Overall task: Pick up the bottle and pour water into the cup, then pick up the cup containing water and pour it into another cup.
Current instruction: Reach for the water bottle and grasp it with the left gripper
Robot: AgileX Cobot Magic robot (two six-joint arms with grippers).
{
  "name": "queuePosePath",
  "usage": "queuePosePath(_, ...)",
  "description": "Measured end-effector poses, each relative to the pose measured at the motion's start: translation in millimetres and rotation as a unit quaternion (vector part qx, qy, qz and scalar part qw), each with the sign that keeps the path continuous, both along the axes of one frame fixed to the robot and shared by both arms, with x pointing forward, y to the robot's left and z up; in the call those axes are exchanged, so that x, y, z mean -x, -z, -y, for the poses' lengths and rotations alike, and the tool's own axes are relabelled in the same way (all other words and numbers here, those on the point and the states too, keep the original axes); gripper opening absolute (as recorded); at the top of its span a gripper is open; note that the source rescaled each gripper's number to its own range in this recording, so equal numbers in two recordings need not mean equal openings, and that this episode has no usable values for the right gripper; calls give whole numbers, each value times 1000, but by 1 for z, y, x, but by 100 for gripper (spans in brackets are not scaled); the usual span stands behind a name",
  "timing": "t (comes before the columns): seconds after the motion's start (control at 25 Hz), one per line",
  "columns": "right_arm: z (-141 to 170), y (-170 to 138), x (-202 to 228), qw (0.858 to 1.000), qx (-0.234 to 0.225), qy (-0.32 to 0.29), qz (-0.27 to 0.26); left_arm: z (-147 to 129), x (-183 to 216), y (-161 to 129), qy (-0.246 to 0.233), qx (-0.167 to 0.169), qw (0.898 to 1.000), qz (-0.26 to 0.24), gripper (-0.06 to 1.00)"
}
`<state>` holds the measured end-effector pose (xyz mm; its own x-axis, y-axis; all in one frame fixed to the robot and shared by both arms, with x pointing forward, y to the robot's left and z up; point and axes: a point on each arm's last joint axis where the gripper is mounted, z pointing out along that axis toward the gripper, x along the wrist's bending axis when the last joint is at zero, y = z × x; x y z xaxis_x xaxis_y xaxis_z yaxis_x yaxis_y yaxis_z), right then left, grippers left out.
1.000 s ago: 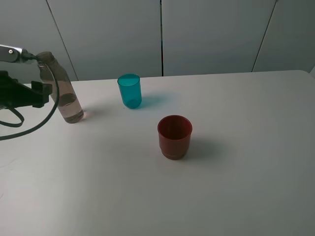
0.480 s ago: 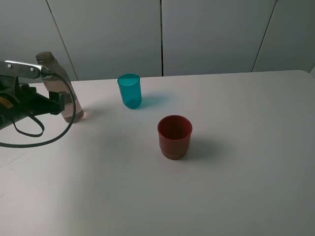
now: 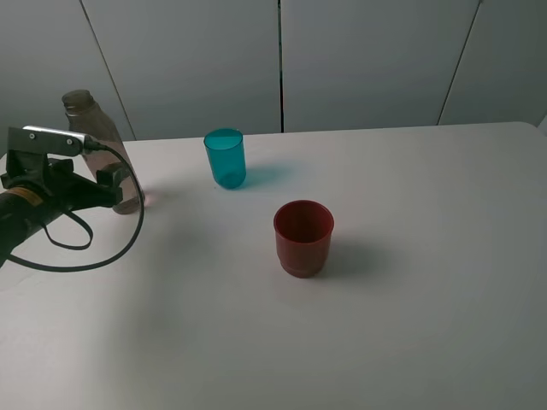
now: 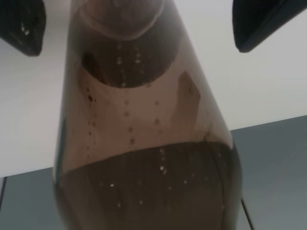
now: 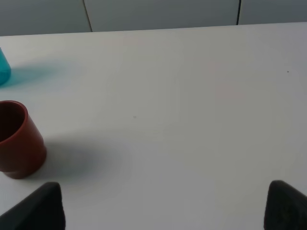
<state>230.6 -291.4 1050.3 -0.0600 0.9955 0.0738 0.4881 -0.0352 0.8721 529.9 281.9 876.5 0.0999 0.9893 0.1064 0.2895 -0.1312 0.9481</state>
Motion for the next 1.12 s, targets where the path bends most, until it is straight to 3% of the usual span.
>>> queuePosePath(0.72, 0, 0, 0, 1000, 0, 0, 0, 5, -44, 30, 12, -1, 999, 35, 99)
queuePosePath(1.12, 0, 0, 0, 1000, 0, 0, 0, 7, -49, 41, 29, -21, 999, 37, 99)
